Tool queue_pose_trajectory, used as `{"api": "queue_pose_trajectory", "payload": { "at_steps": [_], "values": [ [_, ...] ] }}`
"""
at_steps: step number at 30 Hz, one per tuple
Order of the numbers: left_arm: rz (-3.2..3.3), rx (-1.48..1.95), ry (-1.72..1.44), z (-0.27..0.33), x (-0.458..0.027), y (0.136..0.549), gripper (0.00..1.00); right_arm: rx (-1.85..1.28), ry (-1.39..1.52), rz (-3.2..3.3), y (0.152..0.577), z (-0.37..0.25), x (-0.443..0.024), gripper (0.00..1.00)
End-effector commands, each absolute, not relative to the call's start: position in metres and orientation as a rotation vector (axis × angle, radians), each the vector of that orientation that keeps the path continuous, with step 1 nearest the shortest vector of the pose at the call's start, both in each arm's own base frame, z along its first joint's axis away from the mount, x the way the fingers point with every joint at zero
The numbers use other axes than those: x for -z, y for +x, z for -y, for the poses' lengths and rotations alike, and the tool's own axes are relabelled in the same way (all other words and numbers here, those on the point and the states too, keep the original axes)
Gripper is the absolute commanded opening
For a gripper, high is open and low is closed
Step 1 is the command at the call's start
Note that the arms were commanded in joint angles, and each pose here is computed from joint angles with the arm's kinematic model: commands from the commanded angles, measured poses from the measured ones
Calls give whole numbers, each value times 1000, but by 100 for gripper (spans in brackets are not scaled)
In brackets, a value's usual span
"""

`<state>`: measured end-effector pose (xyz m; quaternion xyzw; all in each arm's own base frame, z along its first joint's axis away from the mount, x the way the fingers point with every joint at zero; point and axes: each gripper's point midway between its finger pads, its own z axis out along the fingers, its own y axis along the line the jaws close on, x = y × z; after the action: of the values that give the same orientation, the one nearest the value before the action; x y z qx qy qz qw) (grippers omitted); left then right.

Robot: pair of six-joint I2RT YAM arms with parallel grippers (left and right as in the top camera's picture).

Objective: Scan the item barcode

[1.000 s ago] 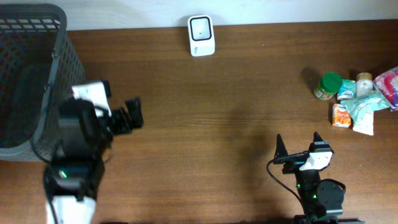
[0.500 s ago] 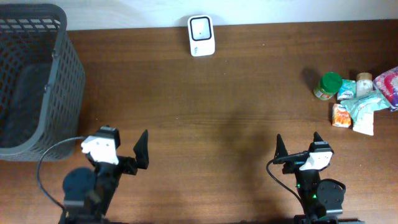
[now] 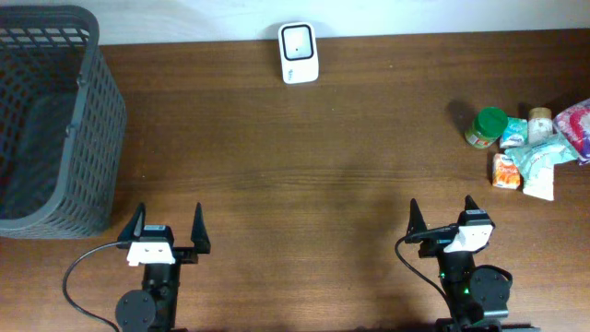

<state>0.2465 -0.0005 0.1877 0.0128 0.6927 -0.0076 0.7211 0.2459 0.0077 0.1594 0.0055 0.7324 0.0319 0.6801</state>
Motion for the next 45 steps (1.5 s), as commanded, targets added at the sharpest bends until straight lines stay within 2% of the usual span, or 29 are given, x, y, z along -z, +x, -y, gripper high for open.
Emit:
{"api": "queue_pose_trajectory", "payload": {
  "at_steps": [1, 3, 11, 45],
  "values": [
    [-1563, -27, 5, -7, -177, 247, 99, -79, 17, -1647, 246, -8, -156, 99],
    [-1649, -31, -5, -8, -156, 246, 99, -79, 17, -1647, 246, -8, -156, 99],
    [-1650, 9, -84, -12, -156, 246, 99, -79, 17, -1647, 246, -8, -156, 99],
    [-1649, 13, -69, -10, -156, 246, 99, -79, 17, -1647, 246, -8, -156, 99]
  ]
}}
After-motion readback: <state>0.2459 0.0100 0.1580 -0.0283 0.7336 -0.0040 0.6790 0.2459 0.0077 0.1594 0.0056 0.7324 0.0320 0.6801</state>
